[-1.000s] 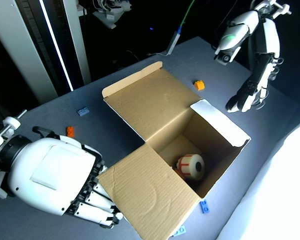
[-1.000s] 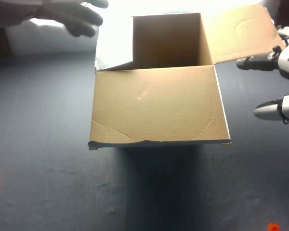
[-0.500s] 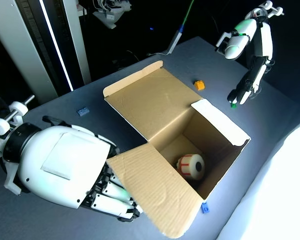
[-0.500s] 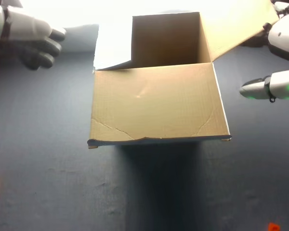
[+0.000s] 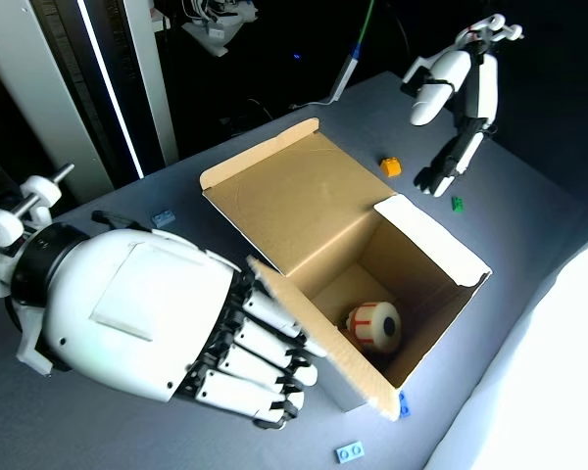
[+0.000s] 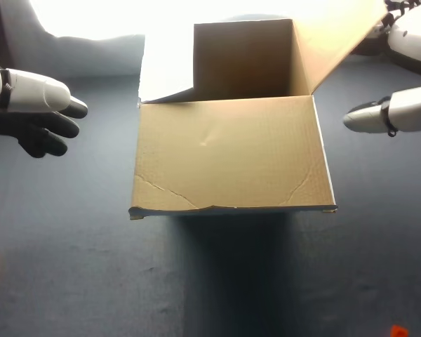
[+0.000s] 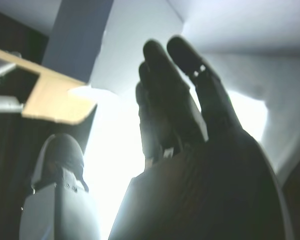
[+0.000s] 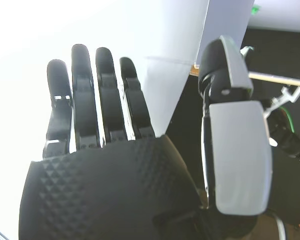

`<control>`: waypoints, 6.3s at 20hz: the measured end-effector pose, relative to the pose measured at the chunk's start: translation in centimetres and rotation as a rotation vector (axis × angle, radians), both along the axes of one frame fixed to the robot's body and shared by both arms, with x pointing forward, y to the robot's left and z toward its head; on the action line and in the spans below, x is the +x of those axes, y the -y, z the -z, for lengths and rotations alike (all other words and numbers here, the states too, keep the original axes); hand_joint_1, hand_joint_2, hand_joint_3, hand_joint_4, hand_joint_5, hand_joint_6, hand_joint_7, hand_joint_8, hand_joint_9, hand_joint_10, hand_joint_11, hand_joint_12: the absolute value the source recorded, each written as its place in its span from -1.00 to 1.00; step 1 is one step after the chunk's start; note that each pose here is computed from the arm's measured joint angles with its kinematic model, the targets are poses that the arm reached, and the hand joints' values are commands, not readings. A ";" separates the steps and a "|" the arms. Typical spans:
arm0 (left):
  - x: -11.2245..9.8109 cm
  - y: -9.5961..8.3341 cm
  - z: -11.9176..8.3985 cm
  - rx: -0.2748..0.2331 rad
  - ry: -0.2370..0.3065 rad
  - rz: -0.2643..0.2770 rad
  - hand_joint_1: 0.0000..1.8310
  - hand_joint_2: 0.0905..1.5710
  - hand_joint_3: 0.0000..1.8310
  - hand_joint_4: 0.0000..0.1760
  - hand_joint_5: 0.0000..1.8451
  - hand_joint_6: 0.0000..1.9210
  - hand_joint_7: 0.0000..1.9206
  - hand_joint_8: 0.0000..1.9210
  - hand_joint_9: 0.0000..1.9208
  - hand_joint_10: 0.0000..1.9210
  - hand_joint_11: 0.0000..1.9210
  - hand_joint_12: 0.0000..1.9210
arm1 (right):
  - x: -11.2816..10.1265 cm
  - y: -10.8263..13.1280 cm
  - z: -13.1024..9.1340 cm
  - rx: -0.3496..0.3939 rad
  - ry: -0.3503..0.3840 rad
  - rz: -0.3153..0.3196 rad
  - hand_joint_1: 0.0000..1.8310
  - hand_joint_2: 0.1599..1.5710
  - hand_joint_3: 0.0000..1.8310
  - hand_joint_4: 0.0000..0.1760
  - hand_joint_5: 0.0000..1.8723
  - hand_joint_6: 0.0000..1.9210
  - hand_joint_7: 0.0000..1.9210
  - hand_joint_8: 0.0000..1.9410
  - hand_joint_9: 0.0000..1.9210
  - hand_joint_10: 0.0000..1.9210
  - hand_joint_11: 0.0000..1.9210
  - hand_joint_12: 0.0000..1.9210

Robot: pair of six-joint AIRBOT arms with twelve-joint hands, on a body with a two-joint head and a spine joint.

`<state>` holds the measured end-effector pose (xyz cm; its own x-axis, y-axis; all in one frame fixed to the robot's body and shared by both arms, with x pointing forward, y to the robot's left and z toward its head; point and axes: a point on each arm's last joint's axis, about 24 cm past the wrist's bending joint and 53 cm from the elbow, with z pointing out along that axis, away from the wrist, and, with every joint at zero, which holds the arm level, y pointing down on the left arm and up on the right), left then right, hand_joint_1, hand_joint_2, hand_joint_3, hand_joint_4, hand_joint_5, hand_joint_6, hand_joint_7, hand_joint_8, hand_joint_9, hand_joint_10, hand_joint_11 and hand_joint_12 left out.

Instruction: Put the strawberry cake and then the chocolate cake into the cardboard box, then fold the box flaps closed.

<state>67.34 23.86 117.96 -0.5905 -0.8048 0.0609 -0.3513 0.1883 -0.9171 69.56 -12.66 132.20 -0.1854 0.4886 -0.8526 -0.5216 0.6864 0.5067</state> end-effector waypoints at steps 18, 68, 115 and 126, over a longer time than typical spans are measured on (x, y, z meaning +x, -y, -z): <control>-5.0 3.1 2.3 -0.024 -0.127 0.106 -0.60 0.37 -1.00 -0.90 -0.50 -1.00 -0.39 -1.00 -0.25 -1.00 -0.64 0.08 | -1.0 -5.9 -1.9 0.048 0.012 -0.112 -0.48 0.35 -1.00 -1.00 -0.70 -0.99 -0.58 -0.99 -0.69 -0.51 -1.00 0.54; -10.1 8.9 2.3 -0.134 -0.244 0.259 -0.59 0.36 -1.00 -1.00 -0.46 -0.99 -0.36 -0.99 -0.24 -0.99 -0.69 0.16 | 3.7 6.3 0.1 0.216 -0.167 0.103 -0.56 0.37 -1.00 -1.00 -0.69 -0.99 -0.56 -0.99 -0.69 -0.48 -1.00 0.57; 3.6 13.0 -13.6 -0.106 0.426 0.352 -0.62 0.38 -1.00 -0.92 -0.49 -0.99 -0.37 -1.00 -0.26 -1.00 -0.73 0.18 | 1.8 9.1 3.0 0.237 -0.207 0.160 -0.68 0.41 -1.00 -1.00 -0.66 -0.99 -0.55 -1.00 -0.69 -0.44 -1.00 0.58; 7.1 17.0 -12.2 0.102 0.605 0.487 -0.65 0.39 -1.00 -0.84 -0.50 -1.00 -0.36 -1.00 -0.26 -1.00 -0.75 0.20 | 1.8 9.1 2.9 0.252 -0.207 0.159 -0.75 0.44 -1.00 -1.00 -0.67 -0.99 -0.54 -1.00 -0.70 -0.43 -1.00 0.57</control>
